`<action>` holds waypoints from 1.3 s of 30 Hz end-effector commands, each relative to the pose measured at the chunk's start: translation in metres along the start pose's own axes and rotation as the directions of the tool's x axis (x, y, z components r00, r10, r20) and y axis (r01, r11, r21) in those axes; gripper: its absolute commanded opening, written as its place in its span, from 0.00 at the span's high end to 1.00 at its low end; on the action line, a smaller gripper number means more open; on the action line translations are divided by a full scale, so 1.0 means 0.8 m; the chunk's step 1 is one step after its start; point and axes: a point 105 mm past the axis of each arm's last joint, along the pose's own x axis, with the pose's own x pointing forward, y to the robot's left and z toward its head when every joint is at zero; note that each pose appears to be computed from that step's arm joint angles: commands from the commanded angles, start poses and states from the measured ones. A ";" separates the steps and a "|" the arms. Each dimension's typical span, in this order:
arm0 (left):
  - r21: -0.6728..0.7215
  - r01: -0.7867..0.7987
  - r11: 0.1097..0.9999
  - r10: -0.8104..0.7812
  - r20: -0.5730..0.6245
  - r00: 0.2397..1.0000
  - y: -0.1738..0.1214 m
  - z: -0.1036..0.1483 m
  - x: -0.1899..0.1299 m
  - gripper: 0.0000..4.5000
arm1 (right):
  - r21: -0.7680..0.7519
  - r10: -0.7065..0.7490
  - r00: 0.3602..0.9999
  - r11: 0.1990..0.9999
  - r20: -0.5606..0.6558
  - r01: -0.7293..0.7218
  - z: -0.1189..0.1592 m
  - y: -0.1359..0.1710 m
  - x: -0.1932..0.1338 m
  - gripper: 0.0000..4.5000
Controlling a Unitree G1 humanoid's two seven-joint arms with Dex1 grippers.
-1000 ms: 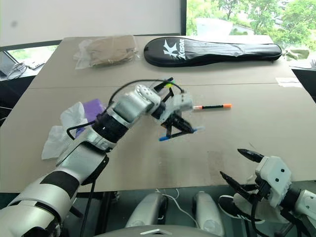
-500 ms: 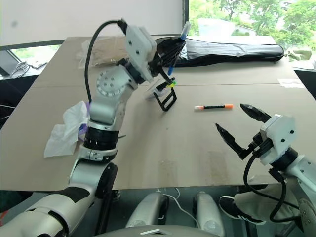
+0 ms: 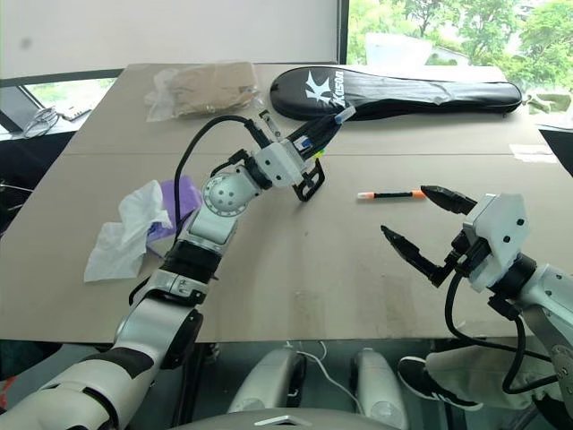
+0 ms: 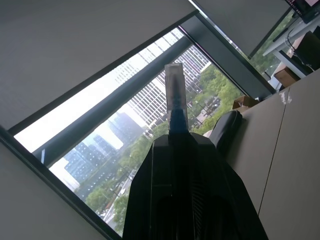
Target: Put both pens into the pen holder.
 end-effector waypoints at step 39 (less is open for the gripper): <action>-0.596 0.478 0.645 -0.764 -0.484 0.427 -0.156 -0.050 0.104 0.28 | -0.051 -0.322 0.943 0.947 -0.087 0.318 -0.018 0.015 -0.053 0.00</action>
